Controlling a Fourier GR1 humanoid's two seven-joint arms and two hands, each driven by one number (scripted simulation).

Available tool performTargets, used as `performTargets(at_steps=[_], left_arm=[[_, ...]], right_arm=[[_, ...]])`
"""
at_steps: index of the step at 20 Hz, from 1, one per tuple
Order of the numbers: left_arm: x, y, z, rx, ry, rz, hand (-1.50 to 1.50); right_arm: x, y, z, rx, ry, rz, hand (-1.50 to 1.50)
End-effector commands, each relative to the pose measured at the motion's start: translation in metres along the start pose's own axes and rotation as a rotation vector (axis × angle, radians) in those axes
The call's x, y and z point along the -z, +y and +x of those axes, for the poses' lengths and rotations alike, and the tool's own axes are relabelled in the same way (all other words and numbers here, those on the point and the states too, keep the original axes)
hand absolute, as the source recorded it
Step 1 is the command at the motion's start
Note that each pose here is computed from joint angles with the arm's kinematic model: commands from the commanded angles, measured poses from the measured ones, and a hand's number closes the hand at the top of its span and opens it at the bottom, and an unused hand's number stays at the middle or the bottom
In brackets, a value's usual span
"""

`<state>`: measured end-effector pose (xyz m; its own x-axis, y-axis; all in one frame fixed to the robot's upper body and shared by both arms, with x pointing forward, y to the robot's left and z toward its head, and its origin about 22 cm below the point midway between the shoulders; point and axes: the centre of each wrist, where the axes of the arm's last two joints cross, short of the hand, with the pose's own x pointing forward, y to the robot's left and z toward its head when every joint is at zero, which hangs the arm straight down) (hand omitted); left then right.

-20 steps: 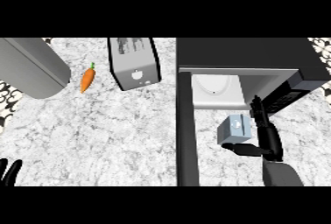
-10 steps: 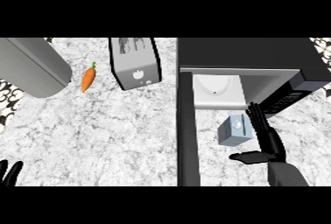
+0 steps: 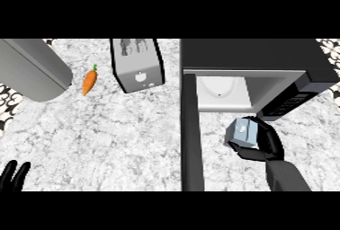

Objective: Pick up the milk, place it into the microwave and close the microwave

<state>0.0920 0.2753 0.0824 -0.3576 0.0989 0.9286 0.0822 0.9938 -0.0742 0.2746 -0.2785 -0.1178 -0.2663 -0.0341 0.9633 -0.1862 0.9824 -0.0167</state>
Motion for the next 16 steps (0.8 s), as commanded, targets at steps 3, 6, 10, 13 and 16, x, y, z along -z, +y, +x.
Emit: performTargets(at_steps=[3,6,10,13,16], left_arm=[[0.004,0.012,0.002,-0.008,0.002,0.012,-1.5],[-0.005,0.005,0.01,-0.006,-0.017,0.011,-1.5],[-0.003,0.013,0.006,-0.006,0.006,0.01,-1.5],[-0.003,0.012,-0.007,-0.011,0.008,0.012,-1.5],[-0.003,-0.001,0.006,-0.039,0.001,0.004,-1.5]], right_arm=[[0.016,0.028,0.006,0.002,-0.097,-0.094,1.5],[-0.034,-0.003,-0.005,-0.038,-0.115,-0.234,1.5],[-0.092,-0.072,0.015,-0.055,-0.132,-0.321,1.5],[-0.065,-0.051,0.033,-0.055,-0.16,-0.252,1.5],[-0.078,-0.044,0.038,-0.024,-0.172,-0.215,1.5]])
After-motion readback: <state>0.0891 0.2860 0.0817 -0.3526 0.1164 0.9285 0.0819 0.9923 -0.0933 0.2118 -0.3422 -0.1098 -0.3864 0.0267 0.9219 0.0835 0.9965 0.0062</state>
